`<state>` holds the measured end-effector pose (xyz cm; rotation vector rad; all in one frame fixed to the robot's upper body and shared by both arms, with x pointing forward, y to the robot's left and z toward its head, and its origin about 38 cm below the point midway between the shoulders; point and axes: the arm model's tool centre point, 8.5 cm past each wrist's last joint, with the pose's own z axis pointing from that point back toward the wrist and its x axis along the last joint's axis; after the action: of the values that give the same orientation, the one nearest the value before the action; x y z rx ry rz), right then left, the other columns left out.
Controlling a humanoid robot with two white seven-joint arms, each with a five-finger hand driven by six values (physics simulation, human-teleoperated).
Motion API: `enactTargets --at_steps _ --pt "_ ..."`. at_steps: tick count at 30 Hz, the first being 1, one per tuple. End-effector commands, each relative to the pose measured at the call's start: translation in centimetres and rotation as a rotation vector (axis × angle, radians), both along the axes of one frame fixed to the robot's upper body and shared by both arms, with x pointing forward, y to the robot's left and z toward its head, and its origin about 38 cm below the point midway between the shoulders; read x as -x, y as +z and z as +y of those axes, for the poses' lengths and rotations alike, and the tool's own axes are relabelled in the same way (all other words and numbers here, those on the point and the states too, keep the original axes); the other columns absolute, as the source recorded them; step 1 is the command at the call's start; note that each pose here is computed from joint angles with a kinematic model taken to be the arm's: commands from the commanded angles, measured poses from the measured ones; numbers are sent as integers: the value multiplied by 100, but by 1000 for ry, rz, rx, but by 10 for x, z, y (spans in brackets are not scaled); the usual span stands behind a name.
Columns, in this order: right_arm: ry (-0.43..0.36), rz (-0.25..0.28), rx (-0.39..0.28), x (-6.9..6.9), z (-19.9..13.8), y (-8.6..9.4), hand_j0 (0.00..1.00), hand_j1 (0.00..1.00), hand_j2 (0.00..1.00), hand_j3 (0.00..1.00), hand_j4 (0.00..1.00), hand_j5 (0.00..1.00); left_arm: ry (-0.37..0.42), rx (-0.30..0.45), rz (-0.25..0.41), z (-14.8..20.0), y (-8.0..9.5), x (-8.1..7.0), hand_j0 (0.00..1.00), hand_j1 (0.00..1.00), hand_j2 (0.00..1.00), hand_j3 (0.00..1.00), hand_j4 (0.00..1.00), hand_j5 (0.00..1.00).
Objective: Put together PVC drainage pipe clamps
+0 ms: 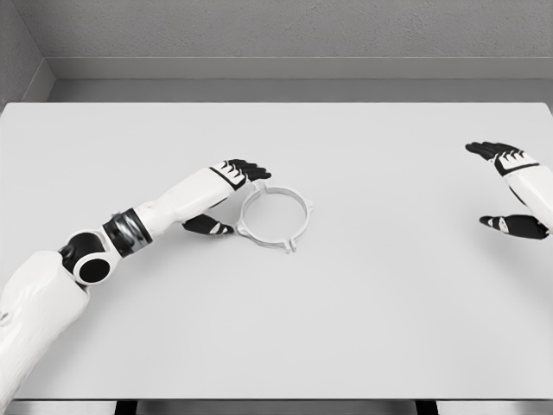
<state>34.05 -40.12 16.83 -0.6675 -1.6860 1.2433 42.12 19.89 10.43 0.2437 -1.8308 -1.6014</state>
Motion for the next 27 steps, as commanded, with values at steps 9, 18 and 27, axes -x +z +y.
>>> enactTargets --at_steps 9,18,27 --pt "-2 1 -7 0 -1 0 100 100 100 100 100 100 1 0 16 -2 -6 0 100 100 100 100 100 100" --pt "-4 0 -7 0 -2 0 100 100 100 100 100 100 -8 6 10 -7 -3 -1 100 100 100 100 100 100" --pt "-4 1 -8 0 -2 0 100 100 100 100 100 100 -4 13 1 -5 1 -2 100 100 100 100 100 100"
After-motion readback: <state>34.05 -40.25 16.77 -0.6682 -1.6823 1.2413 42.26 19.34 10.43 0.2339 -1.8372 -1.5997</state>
